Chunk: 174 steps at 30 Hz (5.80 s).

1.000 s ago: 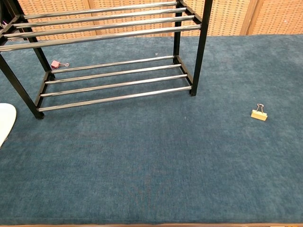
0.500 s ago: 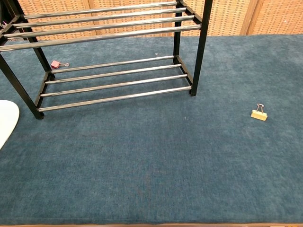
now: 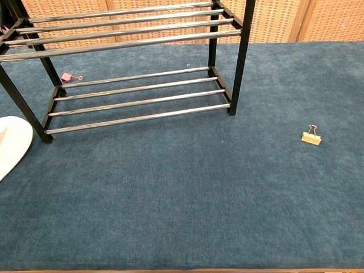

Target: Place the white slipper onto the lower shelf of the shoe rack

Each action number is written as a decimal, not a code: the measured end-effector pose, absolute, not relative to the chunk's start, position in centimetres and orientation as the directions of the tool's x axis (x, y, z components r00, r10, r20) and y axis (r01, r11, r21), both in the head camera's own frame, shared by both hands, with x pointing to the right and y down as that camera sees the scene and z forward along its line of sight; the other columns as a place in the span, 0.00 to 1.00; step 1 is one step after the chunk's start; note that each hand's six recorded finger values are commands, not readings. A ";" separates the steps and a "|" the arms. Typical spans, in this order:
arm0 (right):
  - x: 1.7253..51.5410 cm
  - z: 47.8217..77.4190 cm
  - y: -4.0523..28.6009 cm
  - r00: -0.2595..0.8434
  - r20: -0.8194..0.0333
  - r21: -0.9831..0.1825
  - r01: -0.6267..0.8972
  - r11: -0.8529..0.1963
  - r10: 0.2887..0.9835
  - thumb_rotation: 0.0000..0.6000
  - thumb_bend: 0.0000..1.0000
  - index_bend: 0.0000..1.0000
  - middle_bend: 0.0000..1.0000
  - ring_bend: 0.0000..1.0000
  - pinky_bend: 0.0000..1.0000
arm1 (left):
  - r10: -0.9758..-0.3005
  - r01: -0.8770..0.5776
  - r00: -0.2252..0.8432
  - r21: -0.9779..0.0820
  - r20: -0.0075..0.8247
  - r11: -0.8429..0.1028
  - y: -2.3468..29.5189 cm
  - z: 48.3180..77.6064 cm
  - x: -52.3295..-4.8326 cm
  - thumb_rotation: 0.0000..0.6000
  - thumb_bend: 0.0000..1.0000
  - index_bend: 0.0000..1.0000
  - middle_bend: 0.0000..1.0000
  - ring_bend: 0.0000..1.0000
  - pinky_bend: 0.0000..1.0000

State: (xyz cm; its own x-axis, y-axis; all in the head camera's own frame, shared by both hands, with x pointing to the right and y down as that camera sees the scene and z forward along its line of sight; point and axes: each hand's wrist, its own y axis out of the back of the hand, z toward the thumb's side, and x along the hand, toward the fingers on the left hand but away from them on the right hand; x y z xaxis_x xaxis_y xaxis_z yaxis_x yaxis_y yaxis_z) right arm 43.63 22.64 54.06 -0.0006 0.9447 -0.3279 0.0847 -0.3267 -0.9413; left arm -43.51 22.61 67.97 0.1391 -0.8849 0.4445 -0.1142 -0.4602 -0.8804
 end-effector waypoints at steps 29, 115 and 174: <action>43.9 53.8 22.6 -0.010 -0.328 -0.941 0.091 -0.326 0.945 1.00 0.00 0.00 0.00 0.00 0.00 | -0.811 -0.237 0.440 -0.822 0.385 -0.518 23.7 65.7 -41.7 1.00 0.66 0.76 0.57 0.47 0.56; 45.9 54.1 22.3 -0.083 -0.364 -0.928 0.119 -0.354 0.928 1.00 0.00 0.00 0.00 0.00 0.00 | -0.848 -0.086 0.356 -0.890 0.393 -0.448 9.0 72.5 -24.9 1.00 0.66 0.78 0.58 0.48 0.57; 46.5 54.7 22.3 -0.095 -0.399 -0.912 0.140 -0.384 0.912 1.00 0.00 0.00 0.00 0.00 0.00 | -0.872 0.067 -0.142 -0.874 0.469 -0.481 5.9 73.0 -25.5 1.00 0.61 0.80 0.61 0.52 0.61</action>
